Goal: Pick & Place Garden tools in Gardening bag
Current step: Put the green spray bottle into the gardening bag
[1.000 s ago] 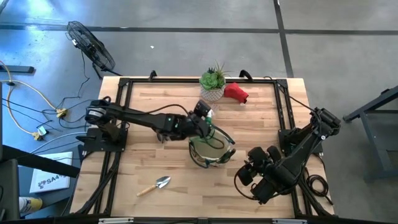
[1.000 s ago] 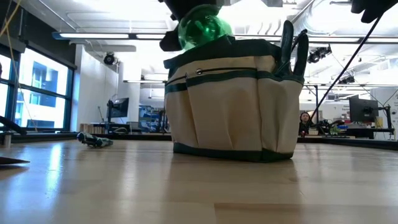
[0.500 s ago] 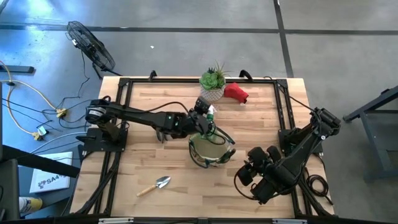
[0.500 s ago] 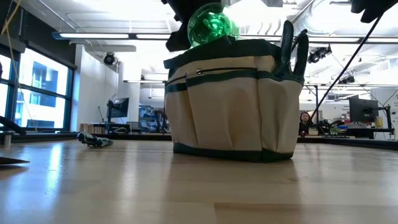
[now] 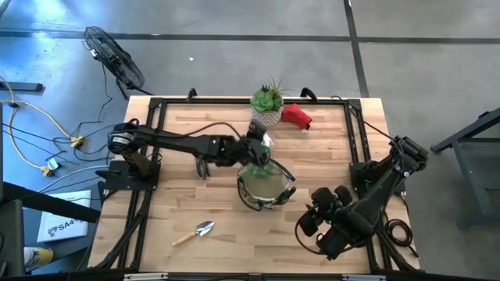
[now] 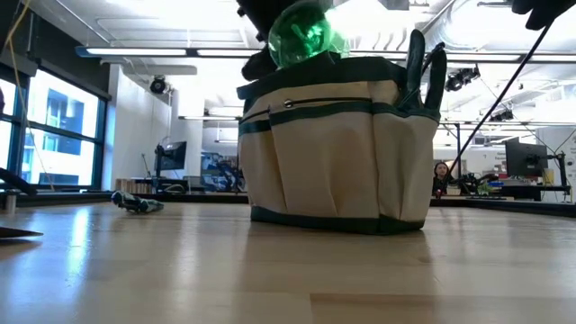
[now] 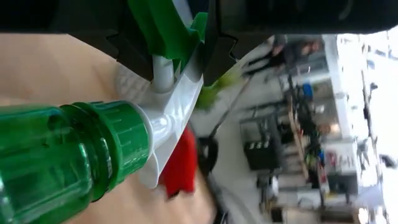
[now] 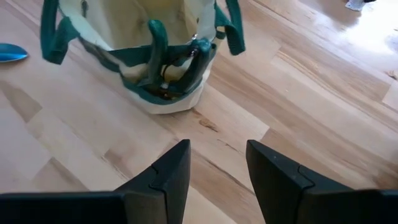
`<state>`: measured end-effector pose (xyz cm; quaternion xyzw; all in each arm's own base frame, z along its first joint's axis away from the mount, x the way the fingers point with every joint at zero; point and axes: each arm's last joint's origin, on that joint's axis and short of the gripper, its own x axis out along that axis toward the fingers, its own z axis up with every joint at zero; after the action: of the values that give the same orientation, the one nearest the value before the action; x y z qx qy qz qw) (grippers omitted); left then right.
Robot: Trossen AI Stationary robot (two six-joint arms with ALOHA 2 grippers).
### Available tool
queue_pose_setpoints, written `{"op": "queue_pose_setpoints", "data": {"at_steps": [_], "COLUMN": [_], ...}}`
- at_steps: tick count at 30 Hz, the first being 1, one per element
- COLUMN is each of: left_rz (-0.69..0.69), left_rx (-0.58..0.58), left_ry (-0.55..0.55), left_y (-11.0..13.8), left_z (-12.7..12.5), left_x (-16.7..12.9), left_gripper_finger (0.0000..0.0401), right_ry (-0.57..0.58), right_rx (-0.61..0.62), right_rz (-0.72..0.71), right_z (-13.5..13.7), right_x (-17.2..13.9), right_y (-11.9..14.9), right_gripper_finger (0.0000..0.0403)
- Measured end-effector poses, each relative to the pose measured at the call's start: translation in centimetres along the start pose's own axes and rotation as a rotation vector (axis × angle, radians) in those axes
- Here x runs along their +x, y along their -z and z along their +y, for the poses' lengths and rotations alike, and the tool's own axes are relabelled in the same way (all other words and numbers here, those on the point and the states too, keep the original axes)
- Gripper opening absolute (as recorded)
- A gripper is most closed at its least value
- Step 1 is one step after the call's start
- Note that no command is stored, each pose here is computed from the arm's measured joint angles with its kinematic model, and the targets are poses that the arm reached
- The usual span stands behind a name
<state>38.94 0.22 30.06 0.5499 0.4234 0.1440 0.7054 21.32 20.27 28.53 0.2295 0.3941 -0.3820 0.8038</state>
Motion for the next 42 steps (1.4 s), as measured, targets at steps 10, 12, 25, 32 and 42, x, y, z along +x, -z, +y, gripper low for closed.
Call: {"op": "queue_pose_setpoints", "data": {"at_steps": [10,12,25,32,42], "left_rz": [0.014,-0.012,0.01,0.036,0.092], "left_rx": [-0.031,-0.025,0.063,0.076,0.074], "left_ry": [-0.077,-0.085,-0.131,-0.11,-0.077], "left_y": [-0.2,-1.0,-2.9,-2.7,-1.3], "left_z": [-0.3,-0.6,-1.9,-2.3,-2.0], "left_x": [0.3,-0.5,-3.2,-3.2,-1.8], "left_gripper_finger": [0.0097,0.0097,0.0097,0.0097,0.0097], "right_ry": [-0.003,-0.007,-0.129,-0.322,-0.408], "right_rx": [-0.027,-0.029,-0.502,-0.642,-0.804], "right_rz": [-0.011,-0.029,-0.09,0.065,0.069], "right_z": [0.4,0.4,2.1,4.2,4.3], "right_x": [0.1,0.1,0.4,2.5,4.4], "right_y": [0.9,0.9,0.5,-3.3,-7.2], "right_gripper_finger": [0.0149,0.0149,0.0149,0.0149,0.0149]}}
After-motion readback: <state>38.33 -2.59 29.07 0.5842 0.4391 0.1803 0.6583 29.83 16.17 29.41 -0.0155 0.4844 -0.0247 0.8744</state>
